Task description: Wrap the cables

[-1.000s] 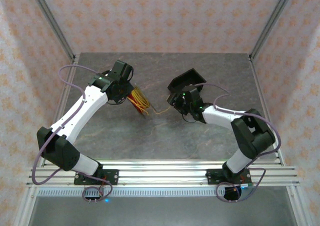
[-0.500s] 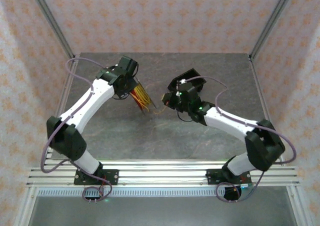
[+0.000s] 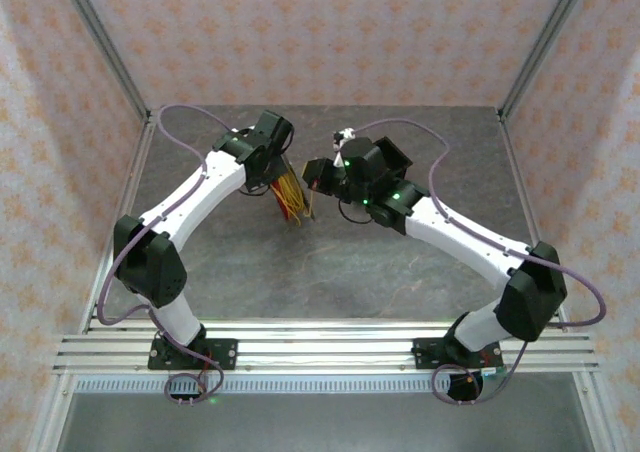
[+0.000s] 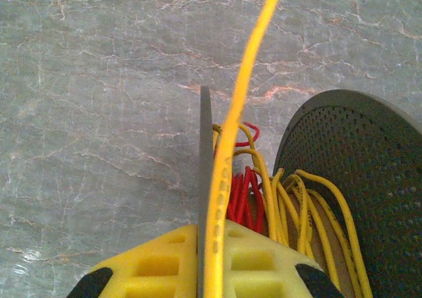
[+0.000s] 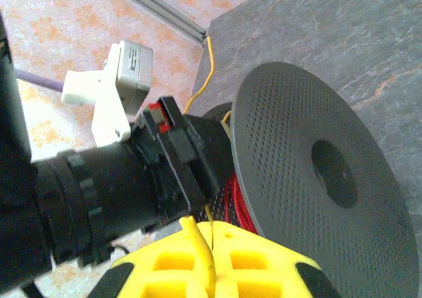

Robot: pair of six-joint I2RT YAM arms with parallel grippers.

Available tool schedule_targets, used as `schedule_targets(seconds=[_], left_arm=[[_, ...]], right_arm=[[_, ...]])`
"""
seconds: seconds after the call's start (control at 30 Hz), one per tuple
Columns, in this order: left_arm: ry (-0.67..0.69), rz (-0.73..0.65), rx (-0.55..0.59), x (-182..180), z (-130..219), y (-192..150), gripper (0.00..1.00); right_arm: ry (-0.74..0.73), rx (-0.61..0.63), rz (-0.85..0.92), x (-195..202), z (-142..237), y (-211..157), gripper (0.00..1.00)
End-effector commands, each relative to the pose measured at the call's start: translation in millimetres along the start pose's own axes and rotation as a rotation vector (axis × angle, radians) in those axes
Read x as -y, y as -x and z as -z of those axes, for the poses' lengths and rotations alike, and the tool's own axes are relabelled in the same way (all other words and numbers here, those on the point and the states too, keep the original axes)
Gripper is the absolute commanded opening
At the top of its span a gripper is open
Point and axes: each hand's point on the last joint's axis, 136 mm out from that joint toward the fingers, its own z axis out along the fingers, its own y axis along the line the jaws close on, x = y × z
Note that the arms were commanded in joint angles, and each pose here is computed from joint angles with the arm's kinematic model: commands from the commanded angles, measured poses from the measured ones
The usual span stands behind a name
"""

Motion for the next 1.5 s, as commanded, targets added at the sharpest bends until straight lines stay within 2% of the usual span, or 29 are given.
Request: schedule_targets(seconds=[0.0,0.37,0.67,0.9,1.13,1.3,1.47], left_arm=[[-0.049,-0.079,0.086,17.2,12.1,14.3,0.00],[-0.193,-0.377,0.106,58.7,19.4,-21.7,0.00],[-0.311,-0.527,0.123,82.0,35.6,-48.0,0.00],[-0.441,-0.526,0.174,88.7,59.6,-46.6,0.00],[-0.490,-0.523,0.191,93.5,68.5,-45.2,0.00],[-0.520,-0.486,0.230,94.0,72.1,-41.2,0.00],[-0.512,-0.484,0.229,92.3,70.6,-40.1,0.00]], right_arm=[[-0.058,0.040,-0.032,7.3,-2.9,20.3,0.00],[-0.045,0.011,-0.238,22.5,-45.1,57.2,0.00],[-0.161,-0.031,-0.324,84.3,-83.8,70.6,0.00],[-0.306,-0.127,-0.323,152.3,-94.6,53.9,0.00],[-0.353,-0.284,-0.326,197.4,-110.0,21.9,0.00],[-0.334,-0.381,-0.367,215.3,-126.4,-5.2,0.00],[-0.322,-0.400,-0.376,219.2,-130.7,-11.2,0.00]])
